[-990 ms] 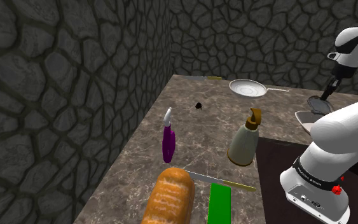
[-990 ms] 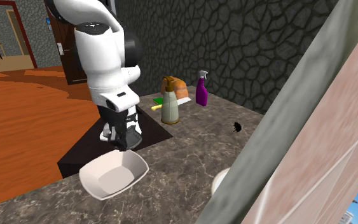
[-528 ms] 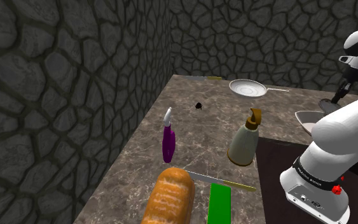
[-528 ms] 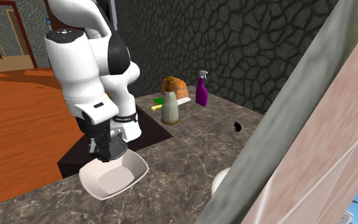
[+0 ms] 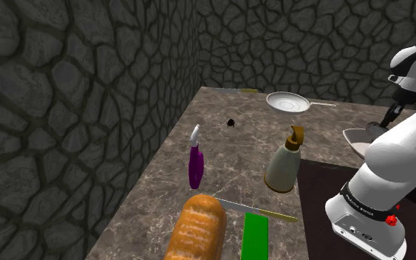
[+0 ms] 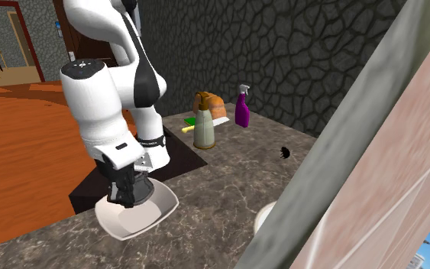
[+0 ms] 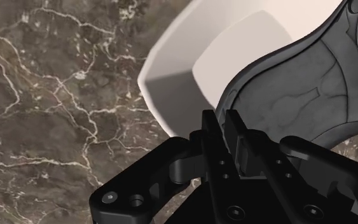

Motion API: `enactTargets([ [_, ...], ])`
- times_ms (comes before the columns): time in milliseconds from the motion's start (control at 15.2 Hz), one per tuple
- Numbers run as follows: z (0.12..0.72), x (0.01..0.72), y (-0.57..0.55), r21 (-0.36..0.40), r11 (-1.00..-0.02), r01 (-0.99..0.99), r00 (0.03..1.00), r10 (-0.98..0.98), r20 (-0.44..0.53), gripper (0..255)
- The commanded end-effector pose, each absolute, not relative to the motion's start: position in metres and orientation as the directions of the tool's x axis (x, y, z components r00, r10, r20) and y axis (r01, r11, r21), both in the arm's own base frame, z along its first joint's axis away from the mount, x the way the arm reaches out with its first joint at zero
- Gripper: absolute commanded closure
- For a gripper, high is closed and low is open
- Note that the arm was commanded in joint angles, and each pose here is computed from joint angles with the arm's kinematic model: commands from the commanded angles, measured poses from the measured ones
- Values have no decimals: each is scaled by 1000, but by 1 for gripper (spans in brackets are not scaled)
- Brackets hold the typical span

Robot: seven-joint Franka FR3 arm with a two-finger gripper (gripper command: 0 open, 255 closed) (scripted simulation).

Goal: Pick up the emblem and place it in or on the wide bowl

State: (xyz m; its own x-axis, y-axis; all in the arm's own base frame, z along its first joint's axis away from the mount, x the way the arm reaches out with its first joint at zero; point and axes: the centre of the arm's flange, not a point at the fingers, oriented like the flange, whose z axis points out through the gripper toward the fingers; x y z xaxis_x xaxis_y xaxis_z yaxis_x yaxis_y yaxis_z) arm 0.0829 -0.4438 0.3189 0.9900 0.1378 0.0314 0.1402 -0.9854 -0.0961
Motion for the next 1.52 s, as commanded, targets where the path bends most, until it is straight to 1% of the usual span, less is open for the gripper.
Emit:
enactTargets([
  [0, 308, 83, -442, -95, -986, 140, 990, 138, 32, 255],
  [330, 281, 83, -442, -95, -986, 140, 990, 138, 32, 255],
  [858, 281, 83, -442, -95, -986, 140, 990, 138, 32, 255],
  [924, 281, 83, -442, -95, -986, 140, 990, 138, 32, 0],
  [1254, 281, 83, -442, -95, -986, 140, 990, 138, 32, 0],
  [1452, 320, 82, -446, -95, -986, 140, 990, 138, 32, 0],
])
